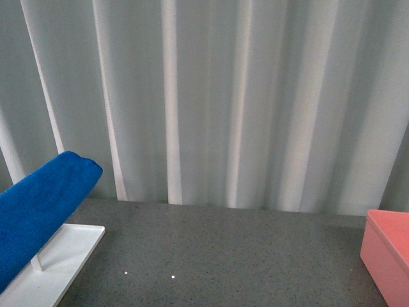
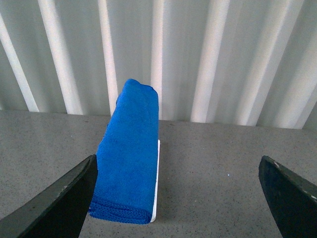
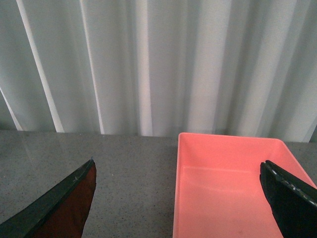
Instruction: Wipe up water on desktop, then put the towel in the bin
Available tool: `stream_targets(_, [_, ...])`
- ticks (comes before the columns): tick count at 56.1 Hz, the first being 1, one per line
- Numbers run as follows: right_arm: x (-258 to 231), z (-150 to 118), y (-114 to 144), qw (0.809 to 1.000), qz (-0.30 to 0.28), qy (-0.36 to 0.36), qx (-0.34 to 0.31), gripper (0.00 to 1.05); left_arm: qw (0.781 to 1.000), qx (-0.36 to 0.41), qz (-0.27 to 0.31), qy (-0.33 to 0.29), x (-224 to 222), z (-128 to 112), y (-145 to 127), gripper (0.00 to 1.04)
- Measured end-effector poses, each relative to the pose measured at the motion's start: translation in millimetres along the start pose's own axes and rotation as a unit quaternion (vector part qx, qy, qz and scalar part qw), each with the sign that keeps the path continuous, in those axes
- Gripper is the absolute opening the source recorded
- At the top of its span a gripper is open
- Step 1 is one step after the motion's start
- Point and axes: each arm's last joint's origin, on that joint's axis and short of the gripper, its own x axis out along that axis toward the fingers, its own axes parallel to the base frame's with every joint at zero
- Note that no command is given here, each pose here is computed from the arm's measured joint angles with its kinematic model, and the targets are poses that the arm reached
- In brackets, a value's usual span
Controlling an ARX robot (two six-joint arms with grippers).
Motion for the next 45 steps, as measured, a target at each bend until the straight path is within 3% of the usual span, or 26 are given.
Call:
stream_targets(23, [0.0,0.0,0.0,1.0,0.0,0.0,0.0,0.98,1.0,-0.002,-0.001,0.001,0.0,0.0,0.0,0.98])
stream_targets(28, [0.0,0.0,0.0,1.0,0.0,0.0,0.0,0.98,0.991,-0.081,-0.031,0.105,2.9,-4.1,-0.2,0.98])
stream_targets(32, [-0.1,0.1,0.0,1.0,0.0,0.0,0.0,0.98,0.981,-0.131,-0.027,0.141,13.7,-3.0,1.8,0.98])
stream_targets(38, [-0.1,0.1,0.0,1.0,0.0,0.0,0.0,0.98,0.986,-0.114,-0.04,0.112,41.9,22.0,5.0,0.98])
stream_targets(45, [-0.1,0.1,0.0,1.0,0.0,0.0,0.0,0.98,0.994,-0.049,-0.033,0.086,104.3,58.9,21.3,0.98])
